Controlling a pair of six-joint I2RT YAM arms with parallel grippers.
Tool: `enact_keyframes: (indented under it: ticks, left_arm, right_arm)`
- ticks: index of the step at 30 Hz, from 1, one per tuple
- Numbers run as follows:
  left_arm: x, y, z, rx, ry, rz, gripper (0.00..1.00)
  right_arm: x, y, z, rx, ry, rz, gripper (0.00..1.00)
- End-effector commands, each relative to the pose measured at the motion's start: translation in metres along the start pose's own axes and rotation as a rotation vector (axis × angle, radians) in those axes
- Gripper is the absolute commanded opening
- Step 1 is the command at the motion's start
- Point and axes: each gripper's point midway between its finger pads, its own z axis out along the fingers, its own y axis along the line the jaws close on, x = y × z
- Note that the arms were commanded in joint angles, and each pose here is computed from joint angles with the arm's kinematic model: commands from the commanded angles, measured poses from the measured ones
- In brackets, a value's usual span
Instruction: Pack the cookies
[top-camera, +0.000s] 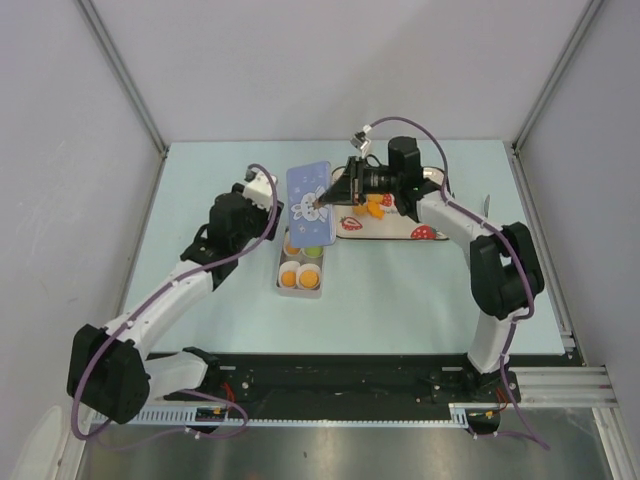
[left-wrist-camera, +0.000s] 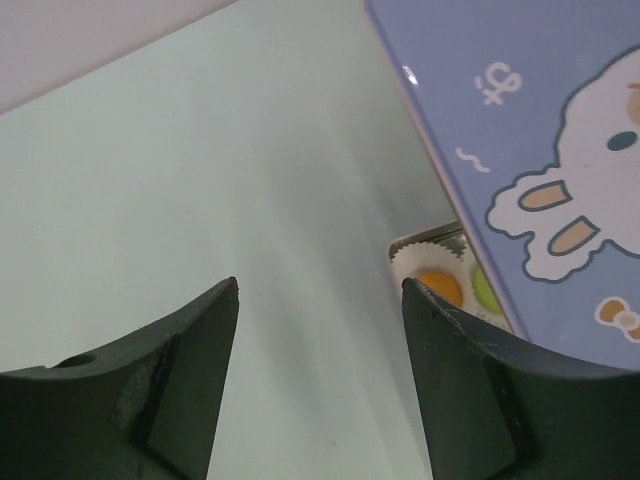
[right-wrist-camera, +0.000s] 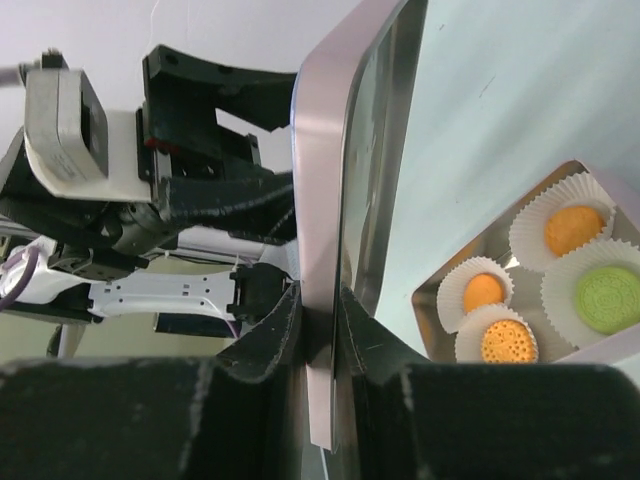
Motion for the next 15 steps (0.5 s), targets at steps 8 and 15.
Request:
enact_keyframes:
  ticks: [8,15]
  left_arm:
    - [-0.003,0.037,0.005,-0.072,-0.013,-0.087,0.71]
    - [0.015,0.038,0.012,-0.091,0.022,-0.082,0.71]
  right_arm:
    - [0.002,-0.037,0.028,-0.049,-0.085,0.092,0.00]
    - [0.025,-0.063,0.047,-0.045,-0.113,0.172,0.00]
